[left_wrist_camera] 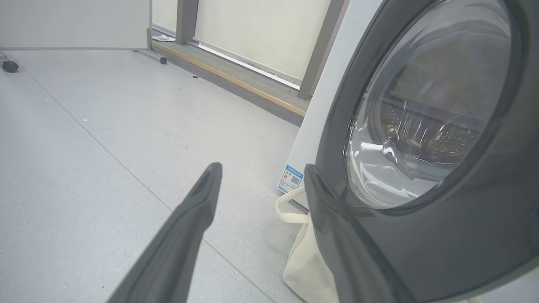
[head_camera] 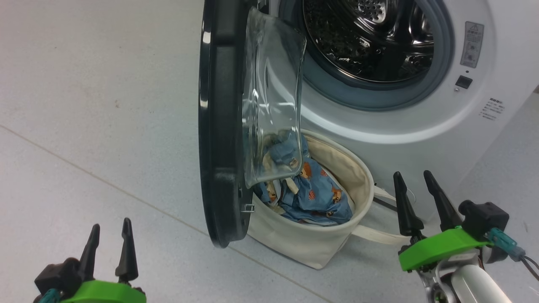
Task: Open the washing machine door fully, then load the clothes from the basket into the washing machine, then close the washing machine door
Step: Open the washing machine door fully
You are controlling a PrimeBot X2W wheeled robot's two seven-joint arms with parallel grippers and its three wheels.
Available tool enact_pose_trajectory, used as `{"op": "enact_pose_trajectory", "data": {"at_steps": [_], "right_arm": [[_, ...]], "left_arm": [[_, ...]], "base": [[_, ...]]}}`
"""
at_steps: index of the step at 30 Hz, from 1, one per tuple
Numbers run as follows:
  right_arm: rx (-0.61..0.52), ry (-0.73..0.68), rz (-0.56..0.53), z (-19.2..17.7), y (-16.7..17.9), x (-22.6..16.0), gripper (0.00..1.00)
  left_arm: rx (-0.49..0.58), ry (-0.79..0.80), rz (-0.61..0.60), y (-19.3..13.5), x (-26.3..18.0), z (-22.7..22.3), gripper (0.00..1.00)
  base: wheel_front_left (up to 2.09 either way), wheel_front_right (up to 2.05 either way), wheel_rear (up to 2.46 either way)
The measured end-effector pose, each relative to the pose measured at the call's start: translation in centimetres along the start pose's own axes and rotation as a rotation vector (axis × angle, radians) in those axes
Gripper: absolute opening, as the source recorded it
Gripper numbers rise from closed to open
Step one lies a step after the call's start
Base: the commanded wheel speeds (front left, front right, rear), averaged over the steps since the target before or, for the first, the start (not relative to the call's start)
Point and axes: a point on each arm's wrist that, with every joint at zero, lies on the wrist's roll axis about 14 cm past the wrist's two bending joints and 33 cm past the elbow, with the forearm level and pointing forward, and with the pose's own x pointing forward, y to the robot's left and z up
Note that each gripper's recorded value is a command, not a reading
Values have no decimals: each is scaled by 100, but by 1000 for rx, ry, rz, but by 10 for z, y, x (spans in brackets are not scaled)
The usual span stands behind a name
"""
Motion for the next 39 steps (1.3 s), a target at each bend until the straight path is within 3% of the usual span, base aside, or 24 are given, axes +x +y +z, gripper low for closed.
{"op": "enact_pose_trajectory", "data": {"at_steps": [14, 15, 16, 23, 28, 34, 39], "right_arm": [[-10, -10, -24, 5, -6, -3, 100], [-10, -10, -25, 5, -6, -3, 100], [-10, -10, -25, 5, -6, -3, 100], [-1, -4, -30, 2, -9, -2, 100], [3, 0, -32, 0, -10, -2, 100], [18, -4, -37, 0, -9, -3, 100], [22, -6, -47, 0, -11, -5, 100]], "left_arm": [[2, -12, -11, -2, 0, 3, 100], [1, -12, -12, -3, 0, 3, 13], [0, -14, -14, -3, 0, 4, 0], [-14, -243, -113, -34, 8, 77, 0], [-70, -491, -305, -94, -8, 155, 0], [-97, -514, -536, -166, -36, 161, 0], [-111, -441, -657, -203, -48, 139, 0]], "base": [[0, 0, 0], [0, 0, 0], [0, 0, 0], [0, 0, 0], [0, 0, 0], [0, 0, 0], [0, 0, 0]]}}
